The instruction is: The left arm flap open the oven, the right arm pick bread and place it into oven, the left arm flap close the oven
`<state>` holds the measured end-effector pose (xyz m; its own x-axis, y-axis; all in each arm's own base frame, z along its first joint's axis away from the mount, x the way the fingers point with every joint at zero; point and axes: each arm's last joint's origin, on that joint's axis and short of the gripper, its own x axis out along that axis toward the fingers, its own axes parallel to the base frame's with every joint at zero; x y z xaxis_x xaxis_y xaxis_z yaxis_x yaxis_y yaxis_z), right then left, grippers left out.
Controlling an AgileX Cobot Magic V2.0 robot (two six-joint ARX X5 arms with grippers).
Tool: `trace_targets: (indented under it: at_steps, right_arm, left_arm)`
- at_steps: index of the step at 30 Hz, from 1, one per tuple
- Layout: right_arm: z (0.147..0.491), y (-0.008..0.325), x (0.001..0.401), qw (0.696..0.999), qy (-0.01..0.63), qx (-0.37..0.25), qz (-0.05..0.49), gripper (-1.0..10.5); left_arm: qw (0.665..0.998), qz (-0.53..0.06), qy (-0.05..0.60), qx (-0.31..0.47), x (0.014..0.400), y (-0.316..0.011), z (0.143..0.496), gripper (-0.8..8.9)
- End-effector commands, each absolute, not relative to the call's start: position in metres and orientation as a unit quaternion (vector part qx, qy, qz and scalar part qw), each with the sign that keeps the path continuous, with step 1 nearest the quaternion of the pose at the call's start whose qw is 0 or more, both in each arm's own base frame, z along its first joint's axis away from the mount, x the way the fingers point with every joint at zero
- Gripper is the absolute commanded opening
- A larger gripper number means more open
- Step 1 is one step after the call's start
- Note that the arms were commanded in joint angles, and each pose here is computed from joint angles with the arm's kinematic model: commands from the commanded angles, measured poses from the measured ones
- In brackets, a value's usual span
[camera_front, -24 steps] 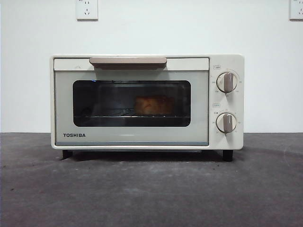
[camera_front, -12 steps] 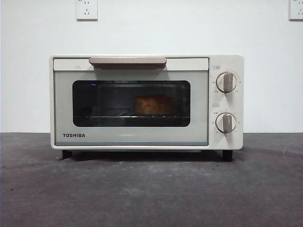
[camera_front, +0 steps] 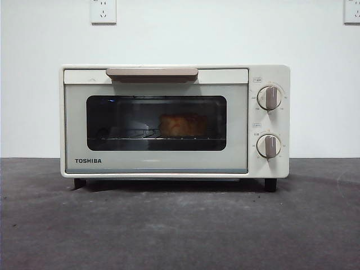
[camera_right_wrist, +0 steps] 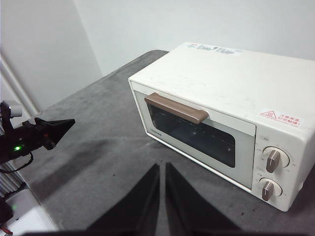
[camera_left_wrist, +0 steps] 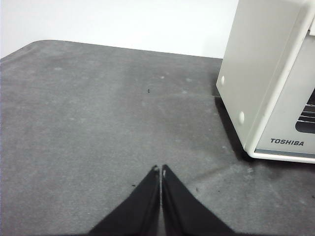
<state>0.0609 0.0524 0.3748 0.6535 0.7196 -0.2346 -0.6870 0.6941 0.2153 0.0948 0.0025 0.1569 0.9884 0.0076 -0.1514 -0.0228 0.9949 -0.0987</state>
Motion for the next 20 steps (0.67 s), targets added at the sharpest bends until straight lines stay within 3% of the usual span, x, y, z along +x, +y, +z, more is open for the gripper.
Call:
trace_targets:
  at_steps: [1,12,20]
  right_arm:
    - [0.38,0.052,0.059,0.908,0.138,0.051,0.392,0.2]
    - [0.38,0.052,0.059,0.908,0.138,0.051,0.392,0.2]
    - [0.361,0.041,0.072,0.937,0.103,0.072,0.327,0.2]
  left_arm:
    - [0.995,0.011,0.088,-0.05,0.096,0.003,0.15,0.12]
    - [0.995,0.011,0.088,-0.05,0.096,0.003,0.15,0.12]
    - [0.995,0.011,0.088,-0.05,0.096,0.003,0.15,0.12]
